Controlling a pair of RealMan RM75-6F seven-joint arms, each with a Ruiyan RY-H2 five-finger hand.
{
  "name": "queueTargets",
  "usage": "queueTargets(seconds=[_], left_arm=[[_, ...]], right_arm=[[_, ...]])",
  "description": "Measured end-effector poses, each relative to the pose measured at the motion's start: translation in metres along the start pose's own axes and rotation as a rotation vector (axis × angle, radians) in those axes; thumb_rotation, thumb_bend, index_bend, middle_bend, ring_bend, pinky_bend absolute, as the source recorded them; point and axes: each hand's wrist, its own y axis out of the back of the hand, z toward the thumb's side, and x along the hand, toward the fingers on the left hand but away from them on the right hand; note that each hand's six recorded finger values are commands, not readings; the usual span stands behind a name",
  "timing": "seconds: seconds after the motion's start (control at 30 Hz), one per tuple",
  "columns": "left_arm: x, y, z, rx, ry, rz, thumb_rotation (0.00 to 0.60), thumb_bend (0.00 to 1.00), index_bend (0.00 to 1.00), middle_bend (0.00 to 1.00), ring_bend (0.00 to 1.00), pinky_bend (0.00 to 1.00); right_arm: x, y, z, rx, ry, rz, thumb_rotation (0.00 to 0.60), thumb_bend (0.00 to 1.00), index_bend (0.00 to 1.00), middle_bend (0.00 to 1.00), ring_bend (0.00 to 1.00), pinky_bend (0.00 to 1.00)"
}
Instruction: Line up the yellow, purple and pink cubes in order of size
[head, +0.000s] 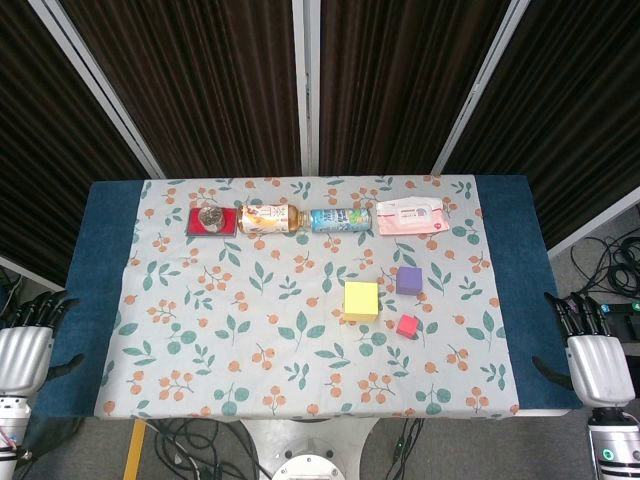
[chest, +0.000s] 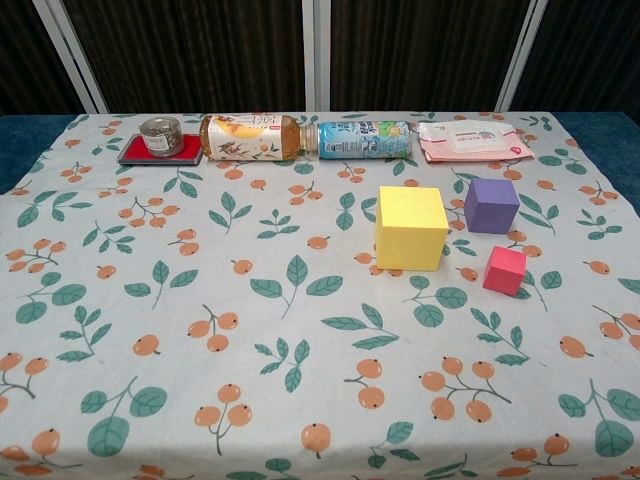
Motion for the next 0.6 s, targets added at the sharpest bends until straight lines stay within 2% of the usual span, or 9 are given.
queueTargets(seconds=[0.4, 0.6], left_arm=[[-0.001, 0.002, 0.002, -0.009, -0.009, 0.004, 0.600, 0.01, 0.26, 0.25, 0.14, 0.19], [-0.002, 0.005, 0.001, -0.016, -0.013, 0.011, 0.600, 0.01, 0.26, 0.25, 0.14, 0.19]], right_arm=[[0.005, -0.001, 0.000, -0.017, 0.008, -0.009, 0.600, 0.08, 0.05, 0.17, 0.02, 0.06], [-0.006, -0.005, 0.019, -0.036, 0.067, 0.003, 0.600, 0.08, 0.05, 0.18, 0.02, 0.12]])
